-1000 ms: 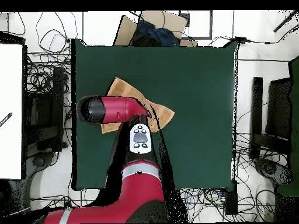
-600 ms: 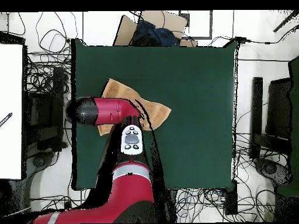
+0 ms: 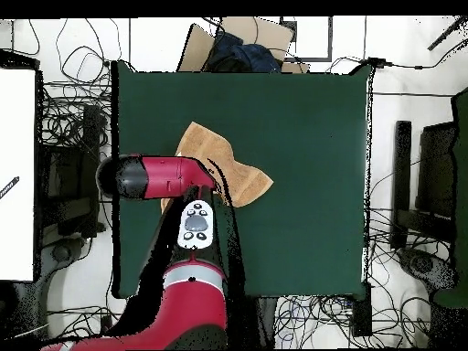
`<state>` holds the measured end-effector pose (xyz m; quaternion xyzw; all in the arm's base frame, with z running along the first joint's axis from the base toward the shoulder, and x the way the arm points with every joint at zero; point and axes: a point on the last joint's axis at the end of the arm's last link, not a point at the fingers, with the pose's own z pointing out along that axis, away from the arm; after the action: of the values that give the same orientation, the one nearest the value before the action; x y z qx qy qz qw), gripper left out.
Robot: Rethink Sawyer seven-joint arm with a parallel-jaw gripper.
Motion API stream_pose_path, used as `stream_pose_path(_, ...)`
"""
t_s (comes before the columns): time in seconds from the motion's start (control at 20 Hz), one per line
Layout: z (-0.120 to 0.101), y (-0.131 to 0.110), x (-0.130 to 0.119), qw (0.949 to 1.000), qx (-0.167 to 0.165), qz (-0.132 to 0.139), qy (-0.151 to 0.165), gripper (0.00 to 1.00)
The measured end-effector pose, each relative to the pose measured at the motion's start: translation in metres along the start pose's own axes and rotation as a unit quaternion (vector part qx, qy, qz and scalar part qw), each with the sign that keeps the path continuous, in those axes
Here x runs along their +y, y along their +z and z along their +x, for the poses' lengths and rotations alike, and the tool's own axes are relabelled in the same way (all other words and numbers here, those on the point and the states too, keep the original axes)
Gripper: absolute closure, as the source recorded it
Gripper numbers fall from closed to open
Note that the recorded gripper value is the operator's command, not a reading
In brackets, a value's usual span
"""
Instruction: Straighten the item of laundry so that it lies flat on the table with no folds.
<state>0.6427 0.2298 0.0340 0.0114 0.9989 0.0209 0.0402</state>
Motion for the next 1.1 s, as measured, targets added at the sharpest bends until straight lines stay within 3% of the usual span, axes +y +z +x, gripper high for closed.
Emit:
stream_pose_path(0.35,0.000,-0.008,-0.015,0.9999,0.000,-0.002,0.016,0.00)
stream_pose_path(0.5,-0.001,-0.015,-0.047,0.9991,0.003,-0.005,0.043,0.00)
stream_pose_path(0.7,0.003,-0.023,-0.111,0.9955,0.005,-0.002,0.095,0.00)
stream_pose_path(0.9,0.012,-0.032,-0.149,0.9919,0.012,0.001,0.126,0.00)
stream_pose_path(1.1,0.022,-0.040,-0.168,0.9898,0.018,0.002,0.141,0.00)
